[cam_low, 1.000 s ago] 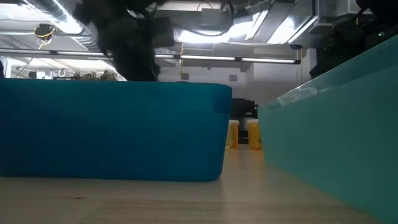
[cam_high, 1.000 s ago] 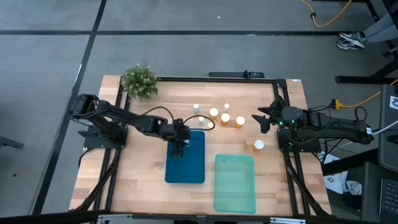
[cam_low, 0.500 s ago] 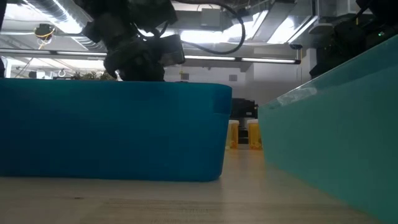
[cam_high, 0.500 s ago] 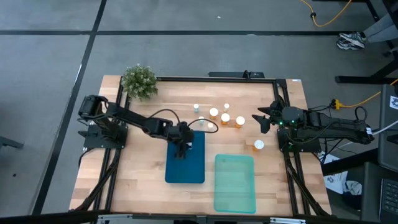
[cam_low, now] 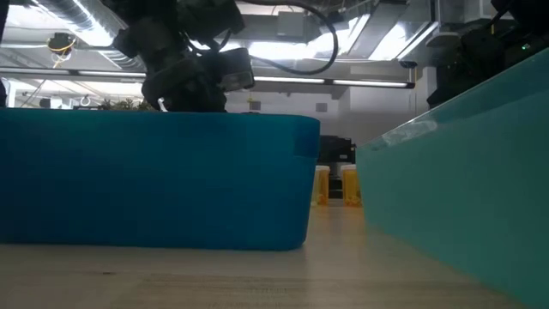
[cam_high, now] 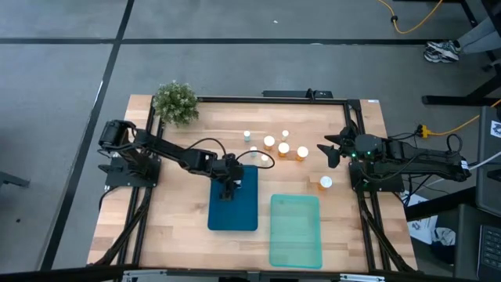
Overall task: Pick and place medicine bottles into bin by pill shape (circle, oval)
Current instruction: Put the pink pill bottle into the blue bin, then put the top blue pill bottle into the blue bin
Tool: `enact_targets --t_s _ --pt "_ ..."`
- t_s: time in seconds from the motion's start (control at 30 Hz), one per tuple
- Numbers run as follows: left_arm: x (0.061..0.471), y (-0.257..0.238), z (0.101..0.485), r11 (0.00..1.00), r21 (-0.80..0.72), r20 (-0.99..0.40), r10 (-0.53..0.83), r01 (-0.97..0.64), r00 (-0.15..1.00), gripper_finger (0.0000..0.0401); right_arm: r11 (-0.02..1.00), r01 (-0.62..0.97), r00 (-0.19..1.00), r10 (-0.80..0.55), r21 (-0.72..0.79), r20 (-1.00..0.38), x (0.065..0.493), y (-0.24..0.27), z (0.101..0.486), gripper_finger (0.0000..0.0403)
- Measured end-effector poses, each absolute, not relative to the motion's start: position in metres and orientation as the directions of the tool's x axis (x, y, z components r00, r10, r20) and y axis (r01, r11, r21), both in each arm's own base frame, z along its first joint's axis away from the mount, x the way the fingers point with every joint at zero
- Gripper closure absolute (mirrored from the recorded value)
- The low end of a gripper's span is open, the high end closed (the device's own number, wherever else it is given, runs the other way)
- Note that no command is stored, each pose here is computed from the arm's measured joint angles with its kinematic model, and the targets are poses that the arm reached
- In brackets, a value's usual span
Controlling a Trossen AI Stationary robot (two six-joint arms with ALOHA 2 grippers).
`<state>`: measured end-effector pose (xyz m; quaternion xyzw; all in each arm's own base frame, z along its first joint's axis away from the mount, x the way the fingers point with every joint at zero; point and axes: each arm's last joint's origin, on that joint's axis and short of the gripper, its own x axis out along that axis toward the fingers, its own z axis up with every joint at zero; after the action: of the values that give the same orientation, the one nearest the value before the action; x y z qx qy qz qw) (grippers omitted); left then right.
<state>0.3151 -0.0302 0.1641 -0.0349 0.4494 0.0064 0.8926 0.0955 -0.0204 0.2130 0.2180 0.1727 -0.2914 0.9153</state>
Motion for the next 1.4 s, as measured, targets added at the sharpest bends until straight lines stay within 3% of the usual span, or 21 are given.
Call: enact_targets --t_s 0.37,0.63,0.77,1.03,1.17,1.4 --pt "0.315 -0.031 0.164 0.998 -0.057 -0.801 -0.022 -0.040 0.598 0.0226 0.736 0.609 0.771 -0.458 0.297 -0.443 0.096 -0.020 0.213 0.0116" --pt "0.320 -0.033 0.176 0.994 -0.107 -0.778 -0.082 -0.002 0.622 0.0221 0.736 0.609 0.770 -0.458 0.297 -0.444 0.096 -0.020 0.213 0.0116" --pt "0.332 -0.034 0.195 0.997 -0.057 -0.735 -0.078 0.054 0.674 0.0220 0.736 0.608 0.771 -0.458 0.297 -0.443 0.095 -0.020 0.213 0.0116" --pt "0.354 -0.030 0.241 0.981 0.196 -0.625 0.117 0.010 0.772 0.0222 0.736 0.608 0.771 -0.458 0.297 -0.443 0.095 -0.020 0.213 0.0116" --pt "0.357 -0.023 0.259 0.959 0.282 -0.624 0.208 -0.032 0.753 0.0222 0.736 0.608 0.771 -0.458 0.297 -0.443 0.095 -0.020 0.213 0.0116" --pt "0.354 0.016 0.274 0.952 0.288 -0.690 0.283 -0.106 0.666 0.0222 0.736 0.608 0.771 -0.457 0.297 -0.443 0.095 -0.020 0.213 0.0116"
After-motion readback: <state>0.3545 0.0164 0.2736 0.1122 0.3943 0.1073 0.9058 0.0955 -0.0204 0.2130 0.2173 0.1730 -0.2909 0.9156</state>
